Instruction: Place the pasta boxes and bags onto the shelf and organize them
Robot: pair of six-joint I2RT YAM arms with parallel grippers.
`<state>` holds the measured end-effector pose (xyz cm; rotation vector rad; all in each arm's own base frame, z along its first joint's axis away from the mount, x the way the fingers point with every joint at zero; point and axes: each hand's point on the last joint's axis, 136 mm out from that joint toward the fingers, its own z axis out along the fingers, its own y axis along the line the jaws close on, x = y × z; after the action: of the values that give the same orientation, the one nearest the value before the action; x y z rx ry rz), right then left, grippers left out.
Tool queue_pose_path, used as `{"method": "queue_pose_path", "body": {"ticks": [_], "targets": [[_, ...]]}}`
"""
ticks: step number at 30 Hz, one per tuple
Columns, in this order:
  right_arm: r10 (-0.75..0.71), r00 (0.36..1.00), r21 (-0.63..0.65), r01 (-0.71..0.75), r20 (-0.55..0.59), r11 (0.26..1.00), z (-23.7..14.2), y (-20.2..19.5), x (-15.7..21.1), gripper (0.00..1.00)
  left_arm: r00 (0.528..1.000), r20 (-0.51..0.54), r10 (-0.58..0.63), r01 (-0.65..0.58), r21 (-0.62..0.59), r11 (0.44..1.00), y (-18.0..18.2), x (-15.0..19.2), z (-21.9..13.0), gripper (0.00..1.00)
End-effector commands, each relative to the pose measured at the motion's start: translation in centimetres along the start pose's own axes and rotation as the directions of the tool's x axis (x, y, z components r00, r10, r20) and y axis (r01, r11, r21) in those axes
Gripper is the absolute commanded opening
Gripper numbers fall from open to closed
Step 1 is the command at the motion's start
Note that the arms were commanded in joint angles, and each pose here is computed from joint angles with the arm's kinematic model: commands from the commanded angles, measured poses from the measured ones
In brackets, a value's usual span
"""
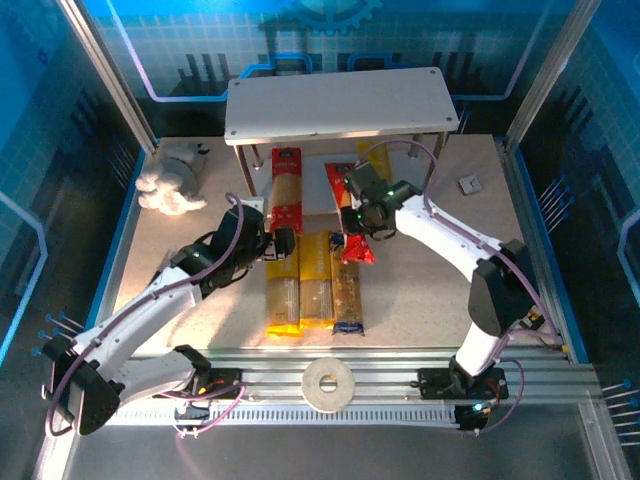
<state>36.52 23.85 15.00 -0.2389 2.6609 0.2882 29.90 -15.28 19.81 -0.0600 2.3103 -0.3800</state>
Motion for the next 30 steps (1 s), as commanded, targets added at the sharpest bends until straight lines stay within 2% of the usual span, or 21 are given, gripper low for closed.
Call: {"method": "queue_pose_path", "body": {"ticks": [1,14,30], "targets": [[-0.027,0.980,-0.016,0.031,0.198,0.999,-1.6,0.9,-6.6,0.12,1.000,0.014,0.006,-0.006,0.013,1.000,-0.2,-0.7,-1.0,0.84],[0.007,0.977,0.041,-0.016,0.212,0.999,2.7,-1.9,-11.3,0.12,1.000,0.004,0.008,-0.008,-0.008,1.000,0.2,-0.6,-1.0,0.84],[0.024,0.981,0.079,-0.040,0.193,0.996,6.6,-3.9,-11.5,0.18,1.000,0.006,0.009,-0.009,-0.030,1.000,0.6,-0.7,-1.4,0.85]]}}
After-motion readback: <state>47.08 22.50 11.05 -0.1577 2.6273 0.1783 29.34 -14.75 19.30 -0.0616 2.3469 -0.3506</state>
